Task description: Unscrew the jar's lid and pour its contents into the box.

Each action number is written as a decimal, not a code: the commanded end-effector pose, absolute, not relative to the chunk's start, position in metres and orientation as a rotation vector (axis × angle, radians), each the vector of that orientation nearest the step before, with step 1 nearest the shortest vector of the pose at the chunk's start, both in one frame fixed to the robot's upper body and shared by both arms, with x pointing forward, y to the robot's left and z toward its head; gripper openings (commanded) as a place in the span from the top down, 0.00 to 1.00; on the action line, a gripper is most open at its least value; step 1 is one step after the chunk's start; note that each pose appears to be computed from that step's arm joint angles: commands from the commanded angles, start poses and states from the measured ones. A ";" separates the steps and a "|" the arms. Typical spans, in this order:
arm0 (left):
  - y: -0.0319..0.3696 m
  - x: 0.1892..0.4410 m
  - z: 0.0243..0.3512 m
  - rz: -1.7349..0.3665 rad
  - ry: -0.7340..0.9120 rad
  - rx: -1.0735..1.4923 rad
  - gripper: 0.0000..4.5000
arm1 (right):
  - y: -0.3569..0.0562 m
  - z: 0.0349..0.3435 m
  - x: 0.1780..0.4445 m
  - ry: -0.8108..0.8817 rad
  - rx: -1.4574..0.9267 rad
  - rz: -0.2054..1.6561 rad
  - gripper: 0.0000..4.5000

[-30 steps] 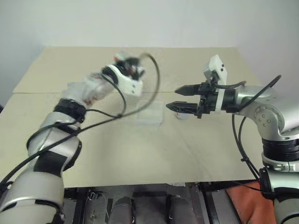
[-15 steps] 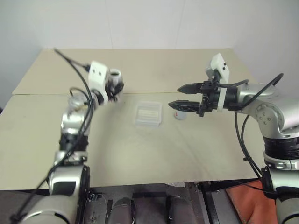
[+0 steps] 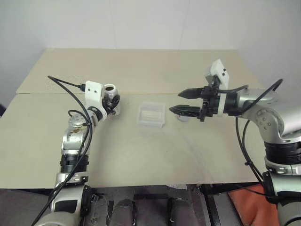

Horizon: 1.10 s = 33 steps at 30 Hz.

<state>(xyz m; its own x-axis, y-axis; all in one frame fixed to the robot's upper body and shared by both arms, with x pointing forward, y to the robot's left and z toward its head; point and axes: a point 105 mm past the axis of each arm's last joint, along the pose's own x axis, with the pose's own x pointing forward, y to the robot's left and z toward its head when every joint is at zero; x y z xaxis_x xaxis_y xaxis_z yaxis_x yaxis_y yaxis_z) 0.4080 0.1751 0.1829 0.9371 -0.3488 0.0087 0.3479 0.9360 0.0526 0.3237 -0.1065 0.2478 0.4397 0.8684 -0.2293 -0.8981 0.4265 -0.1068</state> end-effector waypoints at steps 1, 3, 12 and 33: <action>0.166 0.407 0.212 -0.413 -0.123 0.049 0.56 | -0.106 0.258 0.318 0.095 -0.241 1.113 0.01; 0.164 0.407 0.214 -0.429 -0.129 0.053 0.56 | -0.106 0.258 0.318 0.097 -0.242 1.108 0.01; 0.134 0.415 0.263 -0.498 -0.437 0.902 0.56 | -0.111 0.253 0.324 0.118 -0.282 1.090 0.01; 0.030 0.432 0.220 -0.621 -1.113 2.567 0.56 | -0.106 0.272 0.321 0.057 -0.271 1.062 0.01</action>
<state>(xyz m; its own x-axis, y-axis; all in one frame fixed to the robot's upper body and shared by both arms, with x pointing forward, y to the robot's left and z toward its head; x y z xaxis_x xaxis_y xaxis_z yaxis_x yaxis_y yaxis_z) 0.4291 0.0353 0.1924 0.5997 -0.7186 -0.3521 -0.5752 -0.6930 0.4346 0.3293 -0.1067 0.2571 0.4924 0.8421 -0.2199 -0.8700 0.4685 -0.1539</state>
